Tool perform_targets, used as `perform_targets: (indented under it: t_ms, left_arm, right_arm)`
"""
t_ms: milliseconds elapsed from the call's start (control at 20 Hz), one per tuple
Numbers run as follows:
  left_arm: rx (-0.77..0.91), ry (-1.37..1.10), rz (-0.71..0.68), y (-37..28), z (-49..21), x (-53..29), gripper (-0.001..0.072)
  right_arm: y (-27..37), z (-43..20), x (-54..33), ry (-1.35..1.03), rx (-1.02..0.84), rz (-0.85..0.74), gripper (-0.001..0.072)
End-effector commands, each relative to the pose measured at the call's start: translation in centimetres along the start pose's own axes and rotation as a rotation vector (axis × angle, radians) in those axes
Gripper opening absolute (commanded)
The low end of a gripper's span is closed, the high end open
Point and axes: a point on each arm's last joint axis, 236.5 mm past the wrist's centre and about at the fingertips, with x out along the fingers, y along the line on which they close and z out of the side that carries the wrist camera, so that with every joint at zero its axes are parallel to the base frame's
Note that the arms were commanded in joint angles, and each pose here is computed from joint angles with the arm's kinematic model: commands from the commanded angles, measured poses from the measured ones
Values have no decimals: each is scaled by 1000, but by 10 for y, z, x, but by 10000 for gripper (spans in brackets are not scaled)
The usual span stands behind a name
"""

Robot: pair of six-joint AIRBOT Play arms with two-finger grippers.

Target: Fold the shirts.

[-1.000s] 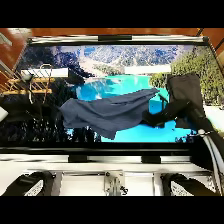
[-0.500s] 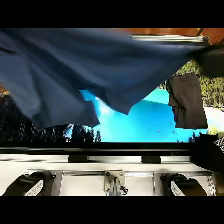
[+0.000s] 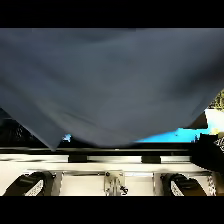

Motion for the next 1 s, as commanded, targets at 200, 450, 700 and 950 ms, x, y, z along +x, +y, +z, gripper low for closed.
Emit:
perform_targets:
  t_ms: [200,450,700,950]
  left_arm:
    - [0,616,37,25,-235,89,30]
    - [-34,653,43,35,-318,169,30]
    - [-82,710,35,36,-386,218,30]
    - [-292,1077,-83,-9,-510,202,30]
  right_arm:
    - [-77,-176,100,668,45,-175,67]
    - [-117,-295,210,871,150,-236,67]
    - [-134,-374,278,885,342,-310,67]
    - [-106,-454,287,1076,502,-246,67]
